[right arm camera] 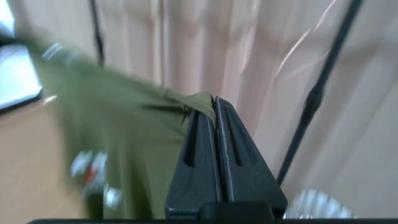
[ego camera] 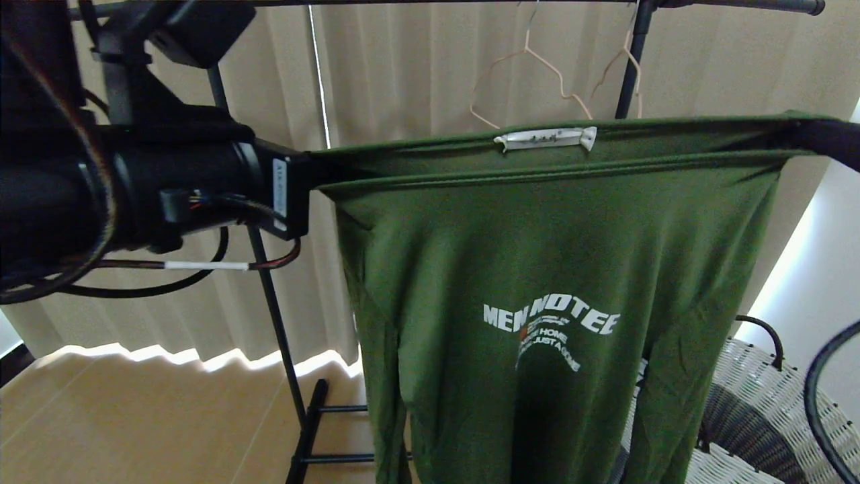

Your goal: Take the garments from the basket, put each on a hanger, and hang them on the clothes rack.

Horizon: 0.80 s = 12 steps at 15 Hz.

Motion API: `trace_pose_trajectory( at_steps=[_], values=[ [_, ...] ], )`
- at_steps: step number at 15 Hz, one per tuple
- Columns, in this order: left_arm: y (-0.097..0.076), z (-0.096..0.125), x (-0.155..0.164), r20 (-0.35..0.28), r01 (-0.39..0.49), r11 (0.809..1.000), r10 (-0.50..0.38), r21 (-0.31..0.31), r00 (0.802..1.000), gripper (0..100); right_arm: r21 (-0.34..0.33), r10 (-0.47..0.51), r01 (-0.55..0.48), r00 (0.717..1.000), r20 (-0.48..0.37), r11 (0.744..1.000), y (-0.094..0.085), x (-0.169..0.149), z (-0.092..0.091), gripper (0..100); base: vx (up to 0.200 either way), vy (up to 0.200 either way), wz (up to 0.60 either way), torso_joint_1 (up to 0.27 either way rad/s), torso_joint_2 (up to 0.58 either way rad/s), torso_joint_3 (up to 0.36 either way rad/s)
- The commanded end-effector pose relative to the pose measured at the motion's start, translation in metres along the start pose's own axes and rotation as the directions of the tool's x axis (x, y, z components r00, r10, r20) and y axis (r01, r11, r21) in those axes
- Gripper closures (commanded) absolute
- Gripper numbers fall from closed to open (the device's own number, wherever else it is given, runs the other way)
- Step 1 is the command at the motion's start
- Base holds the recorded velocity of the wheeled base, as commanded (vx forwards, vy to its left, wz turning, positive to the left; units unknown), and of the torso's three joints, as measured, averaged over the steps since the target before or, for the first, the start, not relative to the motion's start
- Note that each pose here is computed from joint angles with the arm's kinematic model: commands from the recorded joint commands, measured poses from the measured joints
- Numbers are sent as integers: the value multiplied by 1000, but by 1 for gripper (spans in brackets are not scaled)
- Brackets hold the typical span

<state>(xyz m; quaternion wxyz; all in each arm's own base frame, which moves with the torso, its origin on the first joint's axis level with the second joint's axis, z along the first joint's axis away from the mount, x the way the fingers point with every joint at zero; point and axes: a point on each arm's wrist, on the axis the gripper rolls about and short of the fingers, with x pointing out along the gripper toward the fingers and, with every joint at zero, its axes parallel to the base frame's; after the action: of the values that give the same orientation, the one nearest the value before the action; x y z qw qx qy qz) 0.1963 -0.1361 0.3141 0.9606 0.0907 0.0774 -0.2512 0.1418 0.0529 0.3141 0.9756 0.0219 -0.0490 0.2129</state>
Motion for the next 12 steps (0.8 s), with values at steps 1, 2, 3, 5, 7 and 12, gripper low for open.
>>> trace_pose_trajectory(
  at_steps=[1, 2, 3, 5, 7, 12],
  values=[
    [3, 2, -45, 43, 71, 998, -70, -1, 997, 100, 5, -10, 10, 999, -35, 1000, -6, 35, -15, 100, 0, 0, 0, 0, 0, 0],
    [3, -2, -52, 42, 107, 994, -107, 3, 993, 100, 2, -8, 8, 1000, -9, 1000, -6, 43, -15, 100, 0, 0, 0, 0, 0, 0],
    [2, -4, -59, 49, 152, 988, -152, 7, 987, 100, 3, -6, 6, 1000, 8, 1000, -7, 52, -14, 100, 0, 0, 0, 0, 0, 0],
    [-7, -8, -70, 61, 267, 963, -268, 20, 962, 100, 18, -4, 4, 1000, 13, 1000, -8, 66, -12, 100, 0, 0, 0, 0, 0, 0],
    [-13, -11, -72, 56, 301, 953, -302, 26, 952, 100, 40, 2, -3, 1000, 20, 999, -7, 73, -9, 100, 0, 0, 0, 0, 0, 0],
    [-24, -18, -81, 51, 370, 928, -372, 42, 927, 100, 51, 11, -13, 1000, 28, 999, -6, 82, -6, 100, 0, 0, 0, 0, 0, 0]
  ],
)
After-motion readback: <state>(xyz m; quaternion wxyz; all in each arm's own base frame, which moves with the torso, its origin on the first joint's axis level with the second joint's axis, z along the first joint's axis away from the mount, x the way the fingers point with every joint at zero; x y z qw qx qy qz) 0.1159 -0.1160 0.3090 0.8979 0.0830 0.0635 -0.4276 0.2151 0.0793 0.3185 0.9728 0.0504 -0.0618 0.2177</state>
